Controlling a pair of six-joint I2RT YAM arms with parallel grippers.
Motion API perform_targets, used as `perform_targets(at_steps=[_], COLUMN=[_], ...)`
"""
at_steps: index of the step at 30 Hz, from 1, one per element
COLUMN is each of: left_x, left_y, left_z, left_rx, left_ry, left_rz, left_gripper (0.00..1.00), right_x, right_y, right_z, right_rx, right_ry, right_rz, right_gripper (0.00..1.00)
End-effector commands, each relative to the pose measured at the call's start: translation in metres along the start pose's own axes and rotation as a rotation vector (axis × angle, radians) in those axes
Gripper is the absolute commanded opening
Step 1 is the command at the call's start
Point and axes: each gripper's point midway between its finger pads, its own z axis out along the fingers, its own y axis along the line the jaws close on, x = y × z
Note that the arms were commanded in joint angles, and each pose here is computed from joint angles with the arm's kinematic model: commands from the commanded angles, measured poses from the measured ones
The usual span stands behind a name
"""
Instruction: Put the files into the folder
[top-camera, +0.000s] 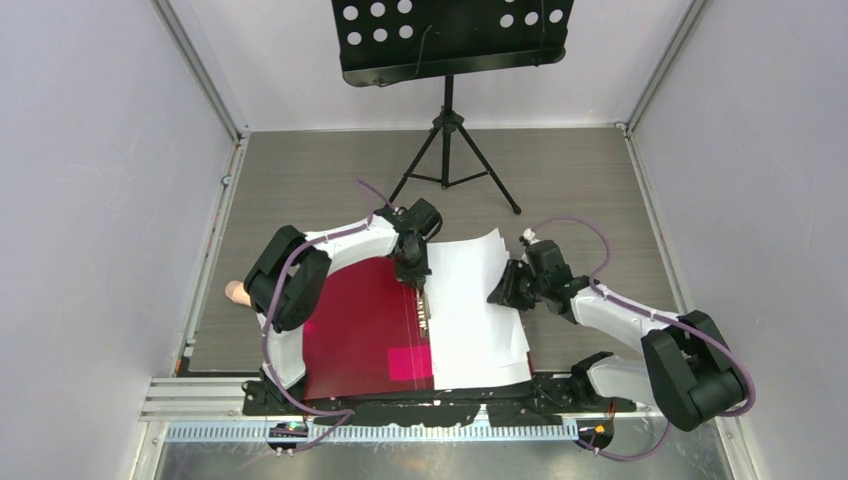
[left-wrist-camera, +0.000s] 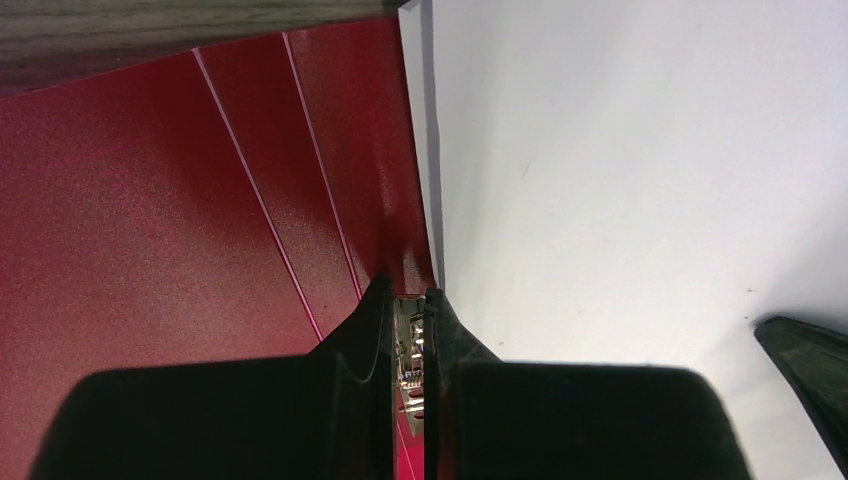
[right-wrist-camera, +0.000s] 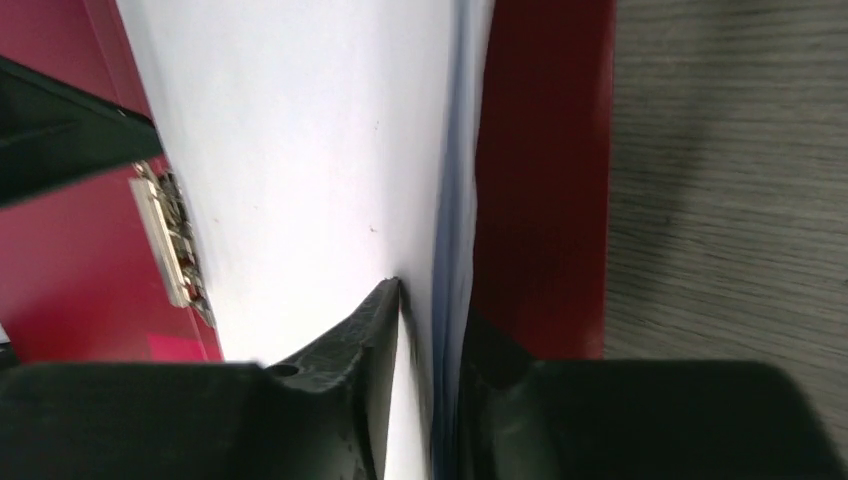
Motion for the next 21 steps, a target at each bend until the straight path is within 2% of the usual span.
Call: perform_targets(at_steps=[1, 3, 5, 11, 16, 21], left_x=[0.015, 0.015, 0.015, 0.014, 0.015, 0.014], left_y=[0.007, 0.007, 0.007, 0.008, 0.007, 0.005], left_z=[0.012, 0.011, 0.011, 0.011, 0.012, 0.013], left_rx=[-0.033, -0.035, -0.036, -0.044, -0.041, -0.035], left_ry=[0.054, 0.055, 0.056, 0.058, 0.062, 0.062], left_rz=[0.033, 0.035, 0.035, 0.043, 0.043, 0.042], left_gripper=[0.0, 0.0, 0.0, 0.0, 0.0, 0.0], right_x=[0.008, 0.006, 0.003, -0.007, -0.013, -0.01], right_y=[0.0, -0.007, -0.016, -0.023, -0.002, 0.002], right_z=[0.002, 0.002, 0.0, -0.005, 0.002, 0.007], right_rx=[-0.054, -0.03, -0.007, -0.06, -0.17, -0.188], right_ry=[0.026, 0.022, 0.008, 0.0, 0.036, 0.055], right_rz=[-0.016, -0.005, 0.029, 0.189, 0.256, 0.311], right_gripper=[0.18, 0.07, 0.06, 0.05, 0.05, 0.05])
